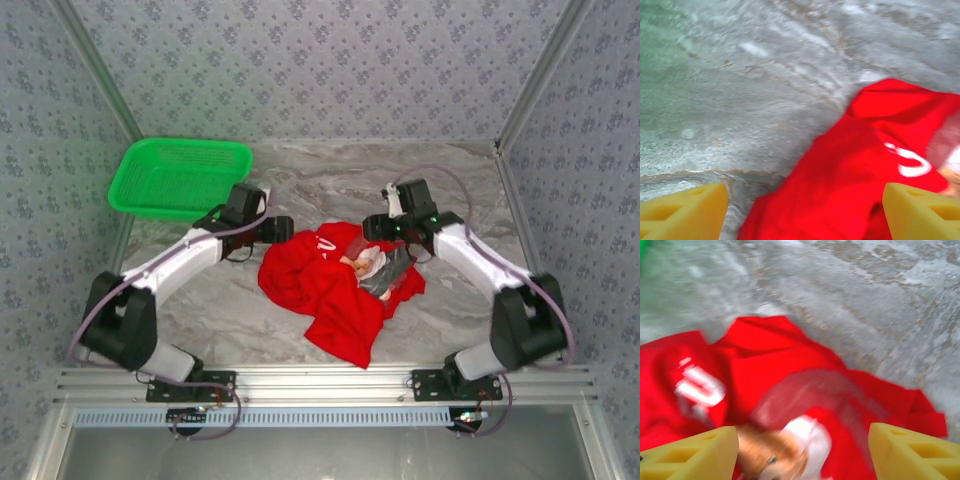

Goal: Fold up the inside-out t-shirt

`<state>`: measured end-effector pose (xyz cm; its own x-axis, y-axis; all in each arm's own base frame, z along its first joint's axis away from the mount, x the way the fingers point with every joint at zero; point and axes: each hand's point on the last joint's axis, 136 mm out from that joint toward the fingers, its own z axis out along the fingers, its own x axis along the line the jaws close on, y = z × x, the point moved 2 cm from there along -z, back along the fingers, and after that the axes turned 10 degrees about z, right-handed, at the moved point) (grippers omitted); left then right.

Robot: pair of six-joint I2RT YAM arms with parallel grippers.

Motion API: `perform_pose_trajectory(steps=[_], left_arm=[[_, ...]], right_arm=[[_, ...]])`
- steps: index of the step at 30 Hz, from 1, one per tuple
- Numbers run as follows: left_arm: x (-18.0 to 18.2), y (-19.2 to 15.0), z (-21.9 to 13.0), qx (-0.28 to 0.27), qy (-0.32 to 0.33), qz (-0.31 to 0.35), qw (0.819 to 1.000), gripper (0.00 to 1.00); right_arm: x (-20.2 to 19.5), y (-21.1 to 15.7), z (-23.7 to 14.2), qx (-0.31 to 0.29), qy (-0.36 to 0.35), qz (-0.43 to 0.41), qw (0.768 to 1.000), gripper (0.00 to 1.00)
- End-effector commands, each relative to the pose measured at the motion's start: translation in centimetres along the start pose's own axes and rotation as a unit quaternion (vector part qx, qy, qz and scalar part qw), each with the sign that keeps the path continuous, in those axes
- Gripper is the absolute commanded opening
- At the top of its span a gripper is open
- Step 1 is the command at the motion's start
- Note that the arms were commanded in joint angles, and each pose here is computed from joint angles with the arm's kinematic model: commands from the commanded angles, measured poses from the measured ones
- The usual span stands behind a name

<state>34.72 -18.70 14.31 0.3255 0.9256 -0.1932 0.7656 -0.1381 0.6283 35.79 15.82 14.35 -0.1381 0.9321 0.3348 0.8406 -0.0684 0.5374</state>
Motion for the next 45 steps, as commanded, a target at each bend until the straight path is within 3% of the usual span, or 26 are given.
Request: perform_pose_trajectory(steps=[1, 6, 9, 11, 15, 18, 21, 24, 26, 28, 31, 35, 39, 41, 43, 45], left_arm=[[-1.6, -1.2, 1.7, 0.042, -0.057, -0.032, 0.997, 0.83], [-3.1, -2.9, 3.8, 0.072, -0.113, -0.059, 0.989, 0.81], [-3.5, -3.0, 4.3, 0.077, -0.126, -0.06, 0.987, 0.69], [-3.6, -3.0, 4.5, 0.077, -0.13, -0.06, 0.987, 0.55], [-4.0, -2.3, 4.7, 0.074, -0.149, -0.058, 0.984, 0.27], [-3.8, 0.9, 4.1, 0.039, -0.155, -0.058, 0.985, 0.0], [-3.2, 7.1, 1.2, -0.047, -0.142, -0.046, 0.988, 0.0], [-3.9, 13.7, -4.9, -0.152, -0.14, -0.012, 0.978, 0.0], [-4.8, 16.4, -9.7, -0.218, -0.144, 0.01, 0.965, 0.0], [-5.2, 16.9, -12.9, -0.258, -0.15, 0.02, 0.954, 0.0], [-5.8, 14.5, -15.2, -0.277, -0.168, 0.028, 0.946, 0.0], [-8.0, 7.5, -15.3, -0.239, -0.223, 0.062, 0.943, 0.0], [-8.5, -3.3, -11.6, -0.114, -0.234, 0.081, 0.962, 0.03], [-7.7, -8.1, -9.3, -0.046, -0.229, 0.065, 0.97, 0.4], [-6.9, -9.5, -8.4, -0.021, -0.211, 0.057, 0.976, 0.58], [-6.8, -8.4, -8.4, -0.039, -0.203, 0.059, 0.977, 0.65]], right_arm=[[-0.8, -0.1, 2.8, 0.059, -0.036, -0.06, 0.996, 0.76], [-0.3, -1.4, 6.6, 0.124, -0.03, -0.079, 0.989, 0.82], [-0.3, -2.2, 8.5, 0.15, -0.026, -0.087, 0.984, 0.78], [0.2, -2.4, 9.1, 0.156, -0.013, -0.088, 0.984, 0.65], [0.5, -1.0, 9.0, 0.135, -0.005, -0.086, 0.987, 0.27], [0.7, 2.6, 7.0, 0.078, -0.003, -0.083, 0.993, 0.03], [2.0, 8.6, 2.1, -0.027, 0.009, -0.087, 0.996, 0.0], [4.0, 13.6, -5.2, -0.145, 0.034, -0.096, 0.984, 0.0], [5.2, 14.7, -9.8, -0.205, 0.049, -0.103, 0.972, 0.0], [5.6, 14.4, -12.8, -0.243, 0.056, -0.104, 0.963, 0.0], [5.5, 11.5, -15.2, -0.26, 0.067, -0.108, 0.957, 0.0], [3.4, 4.6, -14.9, -0.227, 0.055, -0.083, 0.969, 0.05], [-0.5, -3.3, -11.9, -0.135, 0.022, 0.019, 0.99, 0.39], [-1.6, -6.8, -10.1, -0.092, 0.022, 0.053, 0.994, 0.55], [-1.8, -7.5, -9.4, -0.086, 0.025, 0.06, 0.994, 0.59], [-1.2, -6.8, -8.8, -0.094, 0.041, 0.054, 0.993, 0.6]])
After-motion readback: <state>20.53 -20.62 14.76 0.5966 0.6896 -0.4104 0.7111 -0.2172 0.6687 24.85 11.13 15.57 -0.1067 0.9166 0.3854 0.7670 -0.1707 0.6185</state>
